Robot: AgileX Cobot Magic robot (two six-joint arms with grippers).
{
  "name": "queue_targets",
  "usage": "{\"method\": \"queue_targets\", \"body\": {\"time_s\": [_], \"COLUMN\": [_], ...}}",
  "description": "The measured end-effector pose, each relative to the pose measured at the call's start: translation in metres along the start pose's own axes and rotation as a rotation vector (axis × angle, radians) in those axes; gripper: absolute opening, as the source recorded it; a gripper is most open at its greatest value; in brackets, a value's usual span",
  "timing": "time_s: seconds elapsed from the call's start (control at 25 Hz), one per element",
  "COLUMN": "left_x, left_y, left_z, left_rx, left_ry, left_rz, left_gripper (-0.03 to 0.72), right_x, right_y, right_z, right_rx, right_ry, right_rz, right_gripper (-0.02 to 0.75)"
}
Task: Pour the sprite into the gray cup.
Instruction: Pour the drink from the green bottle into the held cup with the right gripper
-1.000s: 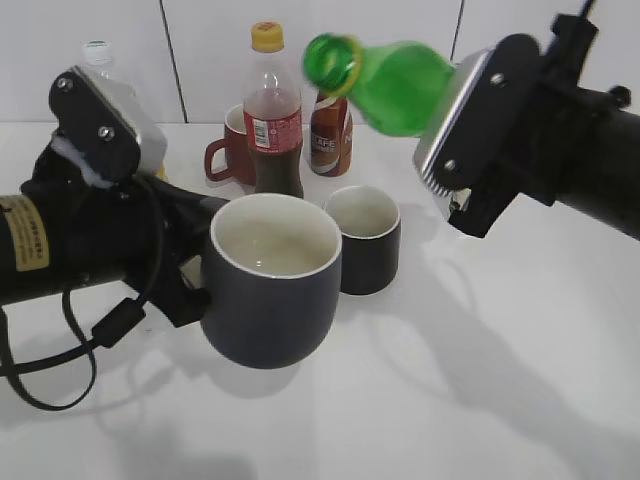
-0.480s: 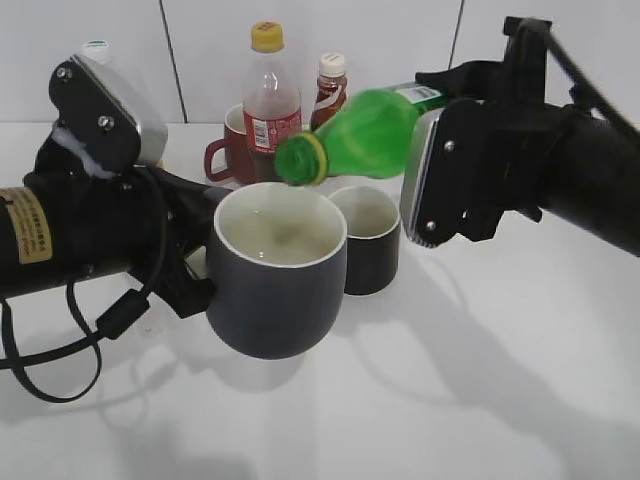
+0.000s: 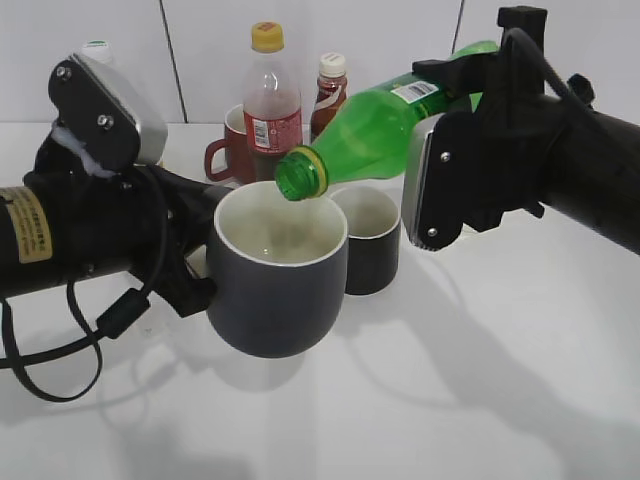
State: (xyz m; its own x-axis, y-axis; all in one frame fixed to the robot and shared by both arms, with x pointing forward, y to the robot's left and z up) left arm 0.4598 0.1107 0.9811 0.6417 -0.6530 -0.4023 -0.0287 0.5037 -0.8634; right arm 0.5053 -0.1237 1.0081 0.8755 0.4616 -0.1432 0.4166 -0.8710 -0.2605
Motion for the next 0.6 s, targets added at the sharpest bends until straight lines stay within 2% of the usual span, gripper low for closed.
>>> {"method": "queue_targets", "body": {"time_s": [0.6], "left_x": [0.0000], "left_y": [-0.0003], "left_z": [0.0001], "left_rx": [0.000], "left_ry": [0.000], "left_rz": [-0.001], "left_gripper": [0.054], "right_x": [0.0000], "right_y": [0.0006], "right_z": [-0.0007], "right_rx": [0.000], "right_ry": [0.006], "right_rz": [0.005], "right_gripper": [0.395]}}
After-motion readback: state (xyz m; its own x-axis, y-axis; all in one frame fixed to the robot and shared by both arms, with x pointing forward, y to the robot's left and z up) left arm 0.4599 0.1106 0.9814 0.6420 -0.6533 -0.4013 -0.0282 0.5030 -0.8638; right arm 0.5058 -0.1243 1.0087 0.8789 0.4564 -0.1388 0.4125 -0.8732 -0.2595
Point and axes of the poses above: a point on each arm's last joint axis where the gripper is mounted, x pointing out along that axis toward the gripper, z along the wrist's bending axis when the last joint is at zero, y = z × x, the point moved 3 cm from there along x, pointing out along that axis toward the gripper, and after that the axes turned 9 degrees about x, right-handed, at the moved point
